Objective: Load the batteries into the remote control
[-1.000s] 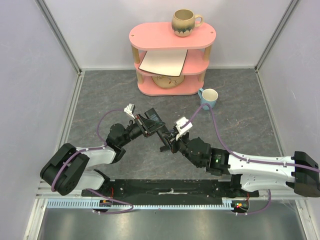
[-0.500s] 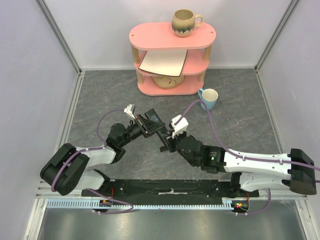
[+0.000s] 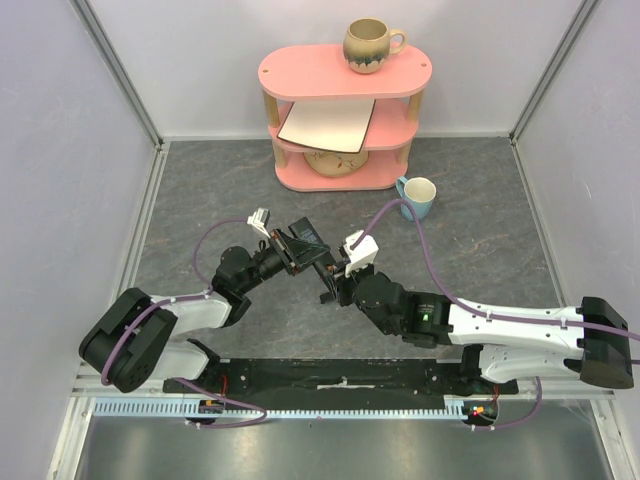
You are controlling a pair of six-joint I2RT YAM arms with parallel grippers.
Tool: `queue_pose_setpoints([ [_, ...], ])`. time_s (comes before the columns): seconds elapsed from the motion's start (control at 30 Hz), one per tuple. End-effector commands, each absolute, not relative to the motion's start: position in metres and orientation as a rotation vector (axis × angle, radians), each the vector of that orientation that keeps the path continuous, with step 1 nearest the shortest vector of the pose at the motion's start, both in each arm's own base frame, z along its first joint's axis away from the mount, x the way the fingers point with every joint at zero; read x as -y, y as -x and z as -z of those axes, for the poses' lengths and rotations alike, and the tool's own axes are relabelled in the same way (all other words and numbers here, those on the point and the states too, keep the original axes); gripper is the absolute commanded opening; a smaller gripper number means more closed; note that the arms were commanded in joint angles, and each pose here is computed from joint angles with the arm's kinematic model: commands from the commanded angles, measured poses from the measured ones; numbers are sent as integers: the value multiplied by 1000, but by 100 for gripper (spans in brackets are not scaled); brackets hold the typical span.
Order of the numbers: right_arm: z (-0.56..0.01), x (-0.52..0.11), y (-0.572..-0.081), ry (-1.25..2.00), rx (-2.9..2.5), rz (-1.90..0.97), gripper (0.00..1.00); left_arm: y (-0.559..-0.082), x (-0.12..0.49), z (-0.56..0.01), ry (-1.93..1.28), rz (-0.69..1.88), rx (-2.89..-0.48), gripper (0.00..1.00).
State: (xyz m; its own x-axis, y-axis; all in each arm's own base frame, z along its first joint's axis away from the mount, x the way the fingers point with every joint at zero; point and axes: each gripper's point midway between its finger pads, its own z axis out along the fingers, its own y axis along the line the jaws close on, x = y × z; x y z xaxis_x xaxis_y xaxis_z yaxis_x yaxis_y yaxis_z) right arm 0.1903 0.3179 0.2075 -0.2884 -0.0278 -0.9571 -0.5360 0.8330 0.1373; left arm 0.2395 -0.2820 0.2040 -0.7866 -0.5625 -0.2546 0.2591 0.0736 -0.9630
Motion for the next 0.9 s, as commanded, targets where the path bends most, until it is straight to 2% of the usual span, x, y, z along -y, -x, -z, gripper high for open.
queue_pose_setpoints([
  [0.0, -210, -311, -195, 410, -1827, -472, 34, -240, 282, -251, 212, 1819, -1588, 2],
  [0.13, -214, -316, -193, 421, -1823, -492, 34, -240, 282, -247, 210, 1818, -1598, 2],
  [0.47, -211, -321, -190, 448, -1834, -514, 17, -238, 280, -246, 215, 1821, -1590, 2],
  [0.63, -212, -324, -189, 460, -1833, -529, 17, -237, 280, -247, 216, 1822, -1587, 2],
  [0.87, -202, -326, -183, 536, -1866, -516, 21, -238, 280, -247, 215, 1821, -1582, 2],
])
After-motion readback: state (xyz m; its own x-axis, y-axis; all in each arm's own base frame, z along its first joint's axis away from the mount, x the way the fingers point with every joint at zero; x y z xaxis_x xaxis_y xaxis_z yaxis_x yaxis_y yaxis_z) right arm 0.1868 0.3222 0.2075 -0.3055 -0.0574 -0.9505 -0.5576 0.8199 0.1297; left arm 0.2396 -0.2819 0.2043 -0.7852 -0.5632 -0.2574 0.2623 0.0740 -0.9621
